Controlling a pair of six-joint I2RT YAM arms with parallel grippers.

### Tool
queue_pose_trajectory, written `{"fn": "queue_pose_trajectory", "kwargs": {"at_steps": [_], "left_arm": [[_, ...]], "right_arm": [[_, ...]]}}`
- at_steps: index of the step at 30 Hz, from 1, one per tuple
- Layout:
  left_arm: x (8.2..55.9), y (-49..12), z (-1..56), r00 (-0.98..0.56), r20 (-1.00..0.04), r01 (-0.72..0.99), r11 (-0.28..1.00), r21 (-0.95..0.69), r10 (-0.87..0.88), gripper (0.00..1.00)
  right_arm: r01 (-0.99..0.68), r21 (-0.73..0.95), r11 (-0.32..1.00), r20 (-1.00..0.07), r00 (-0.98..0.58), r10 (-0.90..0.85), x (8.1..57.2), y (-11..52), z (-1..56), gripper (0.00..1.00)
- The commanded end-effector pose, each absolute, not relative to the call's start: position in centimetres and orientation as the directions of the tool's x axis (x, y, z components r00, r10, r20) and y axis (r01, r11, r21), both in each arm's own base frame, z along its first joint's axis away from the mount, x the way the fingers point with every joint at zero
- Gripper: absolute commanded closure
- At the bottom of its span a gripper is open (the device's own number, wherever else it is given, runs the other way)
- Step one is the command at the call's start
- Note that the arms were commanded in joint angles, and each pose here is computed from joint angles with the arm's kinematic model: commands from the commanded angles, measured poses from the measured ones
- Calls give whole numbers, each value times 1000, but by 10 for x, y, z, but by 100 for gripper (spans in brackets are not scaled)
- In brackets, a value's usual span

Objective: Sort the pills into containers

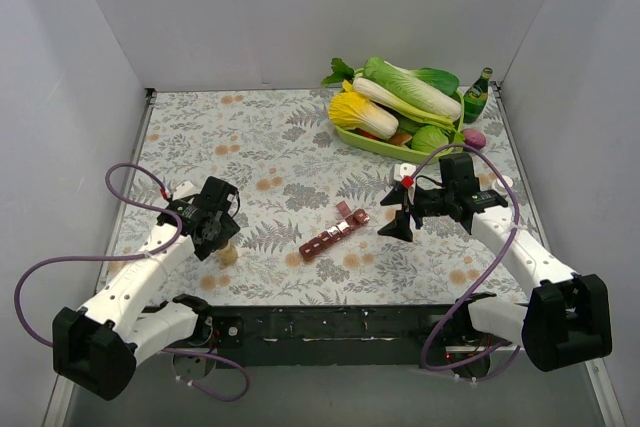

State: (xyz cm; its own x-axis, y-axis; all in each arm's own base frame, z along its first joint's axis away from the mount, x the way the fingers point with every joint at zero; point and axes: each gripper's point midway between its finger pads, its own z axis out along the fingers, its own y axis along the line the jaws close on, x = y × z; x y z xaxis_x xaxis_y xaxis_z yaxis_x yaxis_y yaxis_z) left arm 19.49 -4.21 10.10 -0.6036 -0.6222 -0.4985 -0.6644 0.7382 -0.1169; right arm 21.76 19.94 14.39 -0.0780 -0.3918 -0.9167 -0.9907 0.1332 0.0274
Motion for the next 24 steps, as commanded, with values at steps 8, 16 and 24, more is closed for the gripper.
{"fn": "queue_pose_trajectory", "kwargs": {"at_steps": [8,16,24], "left_arm": [[191,-48,98,-619,-459,-667,735,-121,-637,46],[197,-53,110,-628,-470,-626,762,-167,-620,90],[201,-157,181,-831,-456,4,816,-578,-320,100]], "right_arm": [[-993,35,113,-920,-76,-385,218,201,147,16],[-995,33,98,-919,-69,-387,215,201,146,17],[-990,-53,-132,-941,94,-325,174,207,155,17]]}}
